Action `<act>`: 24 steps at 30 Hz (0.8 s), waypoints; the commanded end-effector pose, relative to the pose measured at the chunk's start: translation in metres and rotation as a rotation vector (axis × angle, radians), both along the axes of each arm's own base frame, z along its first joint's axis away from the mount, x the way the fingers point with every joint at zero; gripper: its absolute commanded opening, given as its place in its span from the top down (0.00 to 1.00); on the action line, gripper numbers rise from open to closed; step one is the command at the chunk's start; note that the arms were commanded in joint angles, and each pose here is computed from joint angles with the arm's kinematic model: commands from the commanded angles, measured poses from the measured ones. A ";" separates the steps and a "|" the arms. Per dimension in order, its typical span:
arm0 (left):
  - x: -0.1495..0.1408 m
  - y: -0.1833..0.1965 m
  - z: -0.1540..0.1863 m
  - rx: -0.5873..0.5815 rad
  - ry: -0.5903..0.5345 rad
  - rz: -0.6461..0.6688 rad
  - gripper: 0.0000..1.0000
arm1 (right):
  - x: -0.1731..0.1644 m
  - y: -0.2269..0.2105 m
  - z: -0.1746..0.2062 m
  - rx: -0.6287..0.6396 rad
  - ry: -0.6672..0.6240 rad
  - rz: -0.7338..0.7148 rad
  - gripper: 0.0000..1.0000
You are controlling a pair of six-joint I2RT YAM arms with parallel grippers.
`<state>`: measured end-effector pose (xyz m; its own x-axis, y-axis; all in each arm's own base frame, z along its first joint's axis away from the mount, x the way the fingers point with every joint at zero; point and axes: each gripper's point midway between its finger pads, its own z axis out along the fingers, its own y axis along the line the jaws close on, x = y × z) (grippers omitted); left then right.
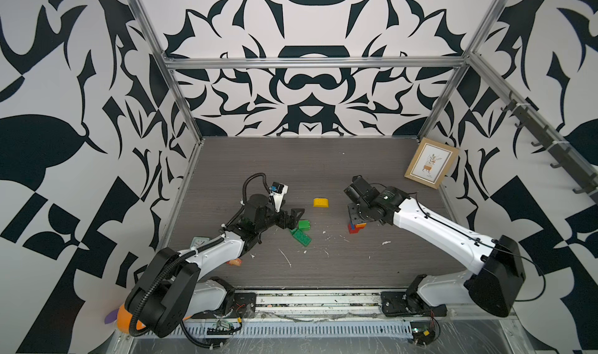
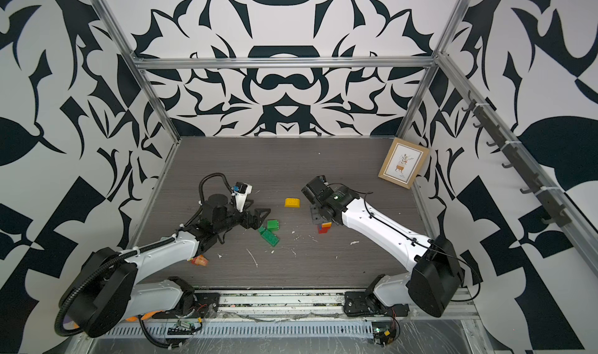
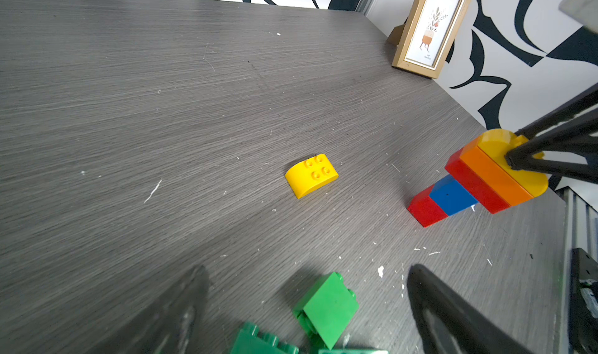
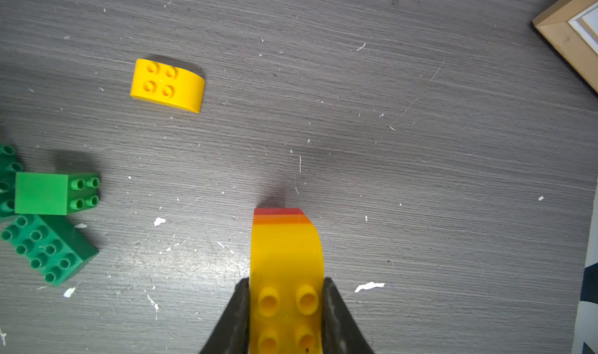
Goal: Assemble an ice cream with lego
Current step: Assemble the lego brick with the lego brick.
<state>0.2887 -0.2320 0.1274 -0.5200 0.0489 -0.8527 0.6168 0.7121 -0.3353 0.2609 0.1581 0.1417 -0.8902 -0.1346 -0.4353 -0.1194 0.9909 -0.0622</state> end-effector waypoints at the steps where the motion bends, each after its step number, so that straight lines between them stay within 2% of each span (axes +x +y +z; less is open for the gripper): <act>1: 0.005 -0.004 0.010 -0.011 -0.024 -0.008 0.01 | -0.010 -0.011 -0.008 -0.043 0.041 -0.017 0.75; 10: 0.006 -0.003 0.010 -0.006 -0.026 -0.002 0.01 | 0.009 0.002 0.015 -0.005 -0.042 0.014 0.65; 12: 0.006 -0.004 0.010 -0.007 -0.026 -0.003 0.01 | 0.010 0.004 0.019 0.001 -0.047 0.018 0.64; 18: 0.005 -0.004 0.010 -0.006 -0.024 -0.004 0.01 | 0.010 0.003 0.020 -0.001 -0.054 0.019 0.51; 24: 0.006 -0.003 0.009 -0.004 -0.024 -0.001 0.01 | 0.010 0.004 0.026 0.012 -0.058 0.027 0.45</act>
<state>0.2887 -0.2320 0.1274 -0.5186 0.0505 -0.8535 0.6178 0.7123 -0.3332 0.2658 0.1615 0.1485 -0.8801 -0.1603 -0.4470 -0.1441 0.9871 -0.0702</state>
